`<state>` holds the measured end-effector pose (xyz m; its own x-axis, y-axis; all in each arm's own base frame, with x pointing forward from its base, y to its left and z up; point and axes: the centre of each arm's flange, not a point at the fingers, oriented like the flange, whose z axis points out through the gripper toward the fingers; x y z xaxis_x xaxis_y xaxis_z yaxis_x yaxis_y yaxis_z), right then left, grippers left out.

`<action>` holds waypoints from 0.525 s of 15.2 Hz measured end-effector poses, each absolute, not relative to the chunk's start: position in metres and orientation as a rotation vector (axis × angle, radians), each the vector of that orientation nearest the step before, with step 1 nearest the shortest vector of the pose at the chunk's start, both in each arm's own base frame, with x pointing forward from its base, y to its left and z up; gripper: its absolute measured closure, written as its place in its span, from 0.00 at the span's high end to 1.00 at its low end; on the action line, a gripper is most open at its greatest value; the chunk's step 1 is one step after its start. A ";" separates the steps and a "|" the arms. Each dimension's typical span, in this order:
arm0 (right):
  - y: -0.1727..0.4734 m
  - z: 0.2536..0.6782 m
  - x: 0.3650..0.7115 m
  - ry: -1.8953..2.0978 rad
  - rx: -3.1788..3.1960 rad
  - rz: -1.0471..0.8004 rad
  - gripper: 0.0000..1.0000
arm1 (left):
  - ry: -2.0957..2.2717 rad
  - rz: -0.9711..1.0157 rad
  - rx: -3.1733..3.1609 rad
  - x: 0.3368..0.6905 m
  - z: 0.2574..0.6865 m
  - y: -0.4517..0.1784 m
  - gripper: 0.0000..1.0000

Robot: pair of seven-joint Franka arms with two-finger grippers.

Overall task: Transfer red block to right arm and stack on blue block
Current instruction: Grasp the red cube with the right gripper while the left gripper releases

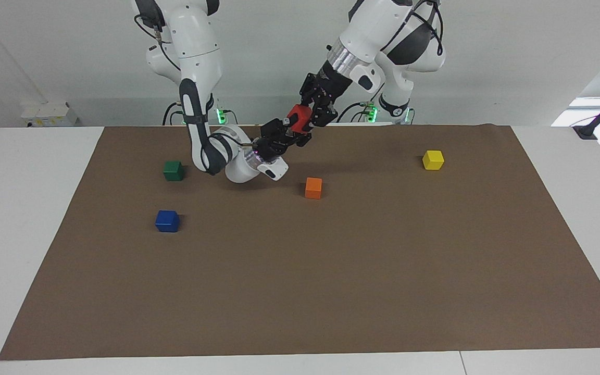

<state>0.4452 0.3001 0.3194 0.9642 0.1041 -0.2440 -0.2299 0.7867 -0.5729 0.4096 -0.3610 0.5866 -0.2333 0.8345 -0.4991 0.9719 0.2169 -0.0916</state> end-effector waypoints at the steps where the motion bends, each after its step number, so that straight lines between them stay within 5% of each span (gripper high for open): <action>1: 0.300 0.319 0.445 0.204 -0.642 0.181 0.56 | 2.154 -0.557 1.684 0.410 0.587 -0.361 0.55; 3: 0.301 0.318 0.446 0.207 -0.651 0.172 0.56 | 2.153 -0.557 1.686 0.409 0.587 -0.361 0.59; 7: 0.303 0.316 0.448 0.216 -0.676 0.149 0.56 | 2.138 -0.549 1.689 0.408 0.592 -0.360 0.99; 8: 0.303 0.317 0.449 0.214 -0.676 0.148 0.56 | 2.128 -0.541 1.691 0.409 0.596 -0.355 1.00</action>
